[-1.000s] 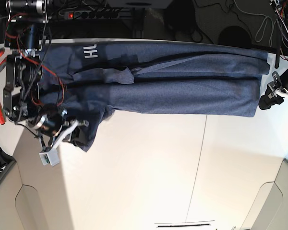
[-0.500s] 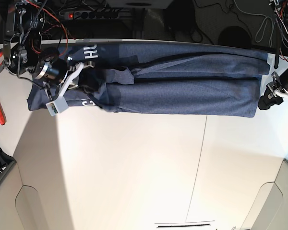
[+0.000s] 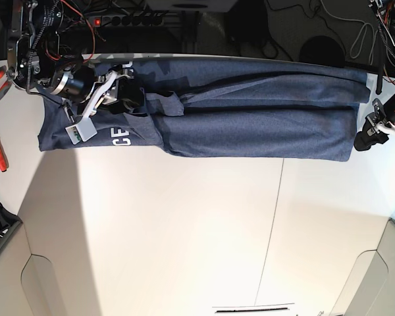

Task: Layout the t-shirt on the table in an organized manner, then fold the t-shirt properly
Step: 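Grasp the folded shirt end with the right gripper and tuck it over, then grasp the folded shirt end with the left gripper and lift it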

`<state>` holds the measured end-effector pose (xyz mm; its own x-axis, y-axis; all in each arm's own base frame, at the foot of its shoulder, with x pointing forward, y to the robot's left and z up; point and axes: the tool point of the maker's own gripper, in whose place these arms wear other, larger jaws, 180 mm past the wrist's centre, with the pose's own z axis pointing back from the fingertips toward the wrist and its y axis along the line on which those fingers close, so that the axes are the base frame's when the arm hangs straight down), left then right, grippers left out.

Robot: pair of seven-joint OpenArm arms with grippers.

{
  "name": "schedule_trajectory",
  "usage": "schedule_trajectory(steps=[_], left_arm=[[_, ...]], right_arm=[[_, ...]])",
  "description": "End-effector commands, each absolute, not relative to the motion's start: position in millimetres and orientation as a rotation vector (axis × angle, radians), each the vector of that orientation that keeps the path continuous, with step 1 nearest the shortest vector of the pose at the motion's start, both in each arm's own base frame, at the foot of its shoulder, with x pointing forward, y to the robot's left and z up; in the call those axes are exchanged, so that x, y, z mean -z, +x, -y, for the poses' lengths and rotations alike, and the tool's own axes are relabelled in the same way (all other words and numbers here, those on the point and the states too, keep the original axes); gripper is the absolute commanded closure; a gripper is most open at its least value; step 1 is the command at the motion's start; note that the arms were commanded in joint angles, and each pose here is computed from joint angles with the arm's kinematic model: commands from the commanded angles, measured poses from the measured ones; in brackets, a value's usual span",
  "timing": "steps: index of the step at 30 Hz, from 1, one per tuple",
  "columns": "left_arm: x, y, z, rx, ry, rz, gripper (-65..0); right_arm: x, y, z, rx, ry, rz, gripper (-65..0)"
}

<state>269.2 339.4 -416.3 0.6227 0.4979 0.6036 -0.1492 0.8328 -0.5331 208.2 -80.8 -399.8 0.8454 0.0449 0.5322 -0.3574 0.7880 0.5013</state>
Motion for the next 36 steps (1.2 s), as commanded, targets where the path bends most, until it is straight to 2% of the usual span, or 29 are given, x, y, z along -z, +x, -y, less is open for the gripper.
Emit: schedule_trajectory(steps=[1, 6, 12, 16, 18, 25, 36], left_arm=[[396.7, 280.4, -351.2, -0.377, -0.452, 0.891, -24.2], [389.8, 280.8, -358.5, -0.408, -0.46, 0.924, -24.2], [375.3, 265.7, -395.3, -0.51, -0.417, 0.983, -24.9], [381.5, 247.1, -400.1, -0.539, -0.42, 0.936, -34.4], [387.8, 234.9, -399.5, -0.551, -0.421, 0.915, -35.7], [405.0, 200.9, -398.1, -0.585, -0.412, 0.859, -35.7], [430.1, 197.0, -365.5, -0.638, -0.464, 0.85, -35.7]], right_arm=[[387.6, 215.8, 78.0, -0.23, 0.66, 0.571, -27.8], [386.2, 217.0, 77.5, -0.227, 0.665, 0.578, -27.8], [386.5, 224.6, 82.9, -0.231, 0.624, 0.611, -27.8], [384.6, 227.1, 82.7, -0.229, 0.626, 0.624, -27.8], [383.2, 229.5, 82.7, -0.231, 0.626, 0.63, -27.8], [381.5, 232.2, 82.6, -0.233, 0.626, 0.637, -27.8], [381.5, 232.2, 82.6, -0.233, 0.626, 0.637, -27.8]])
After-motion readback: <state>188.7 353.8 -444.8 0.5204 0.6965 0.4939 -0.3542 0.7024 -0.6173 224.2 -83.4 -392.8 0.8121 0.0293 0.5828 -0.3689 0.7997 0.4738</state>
